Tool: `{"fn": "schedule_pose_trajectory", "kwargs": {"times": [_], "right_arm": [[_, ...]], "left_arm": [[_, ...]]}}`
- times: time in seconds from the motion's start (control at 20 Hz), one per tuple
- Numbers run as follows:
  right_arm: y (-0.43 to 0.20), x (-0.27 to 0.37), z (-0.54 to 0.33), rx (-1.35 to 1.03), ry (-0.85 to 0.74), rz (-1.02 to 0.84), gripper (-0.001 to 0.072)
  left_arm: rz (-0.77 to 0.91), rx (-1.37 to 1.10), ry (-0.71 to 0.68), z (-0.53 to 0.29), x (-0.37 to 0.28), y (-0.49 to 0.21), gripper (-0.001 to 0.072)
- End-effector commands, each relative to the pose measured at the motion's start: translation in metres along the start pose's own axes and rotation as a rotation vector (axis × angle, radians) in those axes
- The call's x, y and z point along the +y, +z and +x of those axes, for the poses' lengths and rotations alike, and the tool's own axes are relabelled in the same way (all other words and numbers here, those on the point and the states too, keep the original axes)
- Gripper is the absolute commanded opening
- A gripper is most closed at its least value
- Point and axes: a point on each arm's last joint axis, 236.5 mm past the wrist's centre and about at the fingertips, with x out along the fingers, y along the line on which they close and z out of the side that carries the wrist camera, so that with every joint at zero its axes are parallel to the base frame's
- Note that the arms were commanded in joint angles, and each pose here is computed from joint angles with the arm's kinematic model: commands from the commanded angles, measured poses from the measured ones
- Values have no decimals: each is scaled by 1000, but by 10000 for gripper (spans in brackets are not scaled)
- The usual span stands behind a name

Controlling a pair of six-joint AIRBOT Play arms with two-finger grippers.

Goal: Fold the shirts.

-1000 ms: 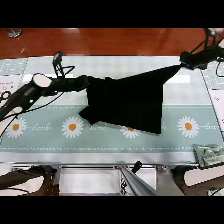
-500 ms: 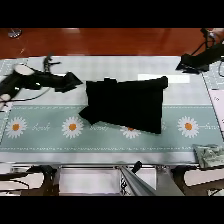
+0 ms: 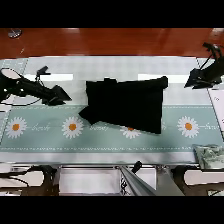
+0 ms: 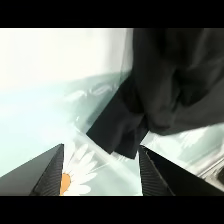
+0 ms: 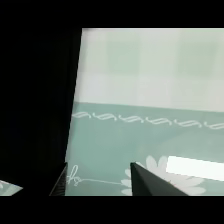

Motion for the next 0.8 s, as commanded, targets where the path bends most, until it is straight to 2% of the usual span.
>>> {"fn": "schedule_pose_trajectory", "kwargs": {"times": [0.0,0.4,0.45,0.55,0.65,0.75], "right_arm": [[-17,3,16,66,33,8,492],[-23,2,25,88,38,-2,492],[-23,2,25,89,39,-4,492],[-31,-3,28,122,22,-13,480],[-60,-17,45,220,-17,-5,479],[-89,-12,74,258,34,30,480]], "left_arm": [[63,105,18,36,-1,-19,536],[80,267,9,97,-9,-46,535],[78,255,-2,103,-15,-44,501],[81,232,-9,106,-19,-39,22],[87,224,-7,102,-19,-38,21],[90,205,-9,95,-20,-34,21]]}}
